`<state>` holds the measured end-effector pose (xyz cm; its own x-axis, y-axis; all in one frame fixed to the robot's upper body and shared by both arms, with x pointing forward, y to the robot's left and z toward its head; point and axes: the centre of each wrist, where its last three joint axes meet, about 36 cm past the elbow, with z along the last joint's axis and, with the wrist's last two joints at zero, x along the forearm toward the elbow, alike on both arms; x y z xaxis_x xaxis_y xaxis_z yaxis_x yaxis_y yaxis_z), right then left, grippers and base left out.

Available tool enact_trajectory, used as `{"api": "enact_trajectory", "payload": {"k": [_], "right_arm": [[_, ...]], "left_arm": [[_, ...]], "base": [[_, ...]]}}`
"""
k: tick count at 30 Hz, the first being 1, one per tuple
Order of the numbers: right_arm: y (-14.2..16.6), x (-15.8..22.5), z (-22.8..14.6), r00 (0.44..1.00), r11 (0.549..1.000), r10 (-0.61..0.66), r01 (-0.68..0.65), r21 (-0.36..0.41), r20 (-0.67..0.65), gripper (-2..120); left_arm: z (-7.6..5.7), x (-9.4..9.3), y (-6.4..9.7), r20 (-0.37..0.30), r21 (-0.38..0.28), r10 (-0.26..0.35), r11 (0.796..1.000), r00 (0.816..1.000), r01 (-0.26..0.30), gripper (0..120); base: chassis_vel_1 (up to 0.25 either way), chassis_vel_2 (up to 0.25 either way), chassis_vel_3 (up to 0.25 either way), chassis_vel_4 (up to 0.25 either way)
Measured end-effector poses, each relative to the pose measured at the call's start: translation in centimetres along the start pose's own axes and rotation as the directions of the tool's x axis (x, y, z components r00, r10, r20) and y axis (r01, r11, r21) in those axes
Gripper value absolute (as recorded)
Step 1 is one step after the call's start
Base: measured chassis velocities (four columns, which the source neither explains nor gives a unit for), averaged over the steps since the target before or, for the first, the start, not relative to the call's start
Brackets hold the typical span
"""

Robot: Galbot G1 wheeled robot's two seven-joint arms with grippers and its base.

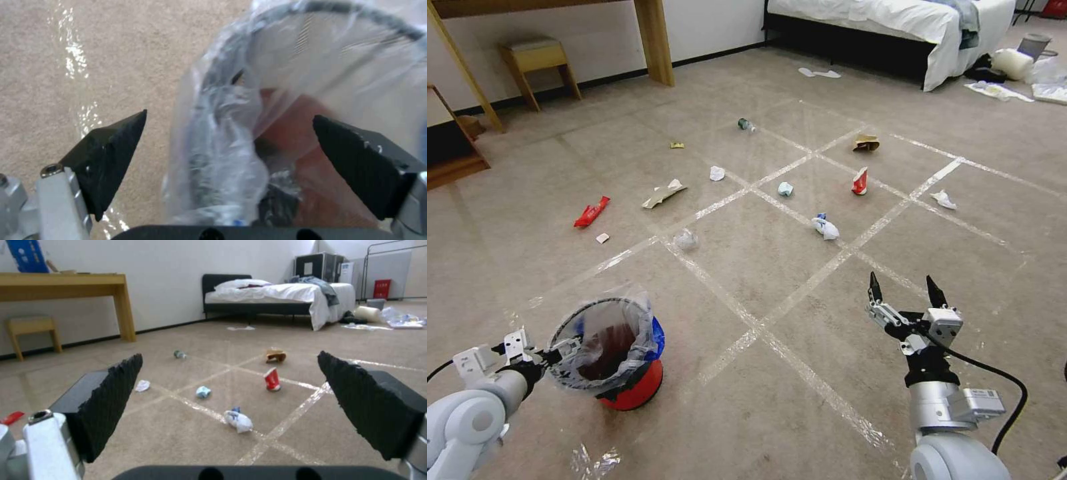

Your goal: Pick up the trash bin and place the garbage on the floor into it.

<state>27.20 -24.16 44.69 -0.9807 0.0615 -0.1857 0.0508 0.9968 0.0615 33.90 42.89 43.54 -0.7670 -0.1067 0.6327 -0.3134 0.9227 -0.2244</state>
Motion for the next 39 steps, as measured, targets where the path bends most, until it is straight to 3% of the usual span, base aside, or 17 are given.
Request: {"api": "enact_trajectory", "payload": {"k": [13, 19, 26, 32, 39], "right_arm": [[0.3, -0.1, 0.7, 1.000, 1.000, 0.013, -0.013, -0.007, -0.006, 100], [0.2, -0.1, 1.1, 1.000, 1.000, 0.017, -0.017, -0.005, -0.007, 100], [0.2, -0.1, 1.2, 1.000, 1.000, 0.020, -0.020, -0.004, -0.006, 100], [0.1, 0.0, 1.3, 1.000, 1.000, 0.025, -0.025, 0.000, 0.001, 100], [0.1, 0.2, 1.5, 1.000, 1.000, 0.029, -0.029, 0.002, 0.002, 100]], "left_arm": [[0.0, -0.9, 0.6, -0.023, 0.004, 0.001, 1.000, 1.000, -0.001, 95], [0.1, -1.2, 0.9, -0.035, -0.002, -0.001, 1.000, 0.999, 0.001, 69], [0.3, -1.3, 0.8, -0.042, -0.004, 0.006, 1.000, 0.999, -0.006, 50], [0.3, -1.2, 0.7, -0.048, -0.016, 0.012, 1.000, 0.999, -0.013, 22], [0.4, -1.0, 0.5, -0.049, -0.022, 0.018, 1.000, 0.999, -0.019, 2]], "base": [[0.000, 0.000, 0.000, 0.000], [0.000, 0.000, 0.000, 0.000], [0.000, 0.000, 0.000, 0.000], [0.000, 0.000, 0.000, 0.000], [0.000, 0.000, 0.000, 0.000]]}}
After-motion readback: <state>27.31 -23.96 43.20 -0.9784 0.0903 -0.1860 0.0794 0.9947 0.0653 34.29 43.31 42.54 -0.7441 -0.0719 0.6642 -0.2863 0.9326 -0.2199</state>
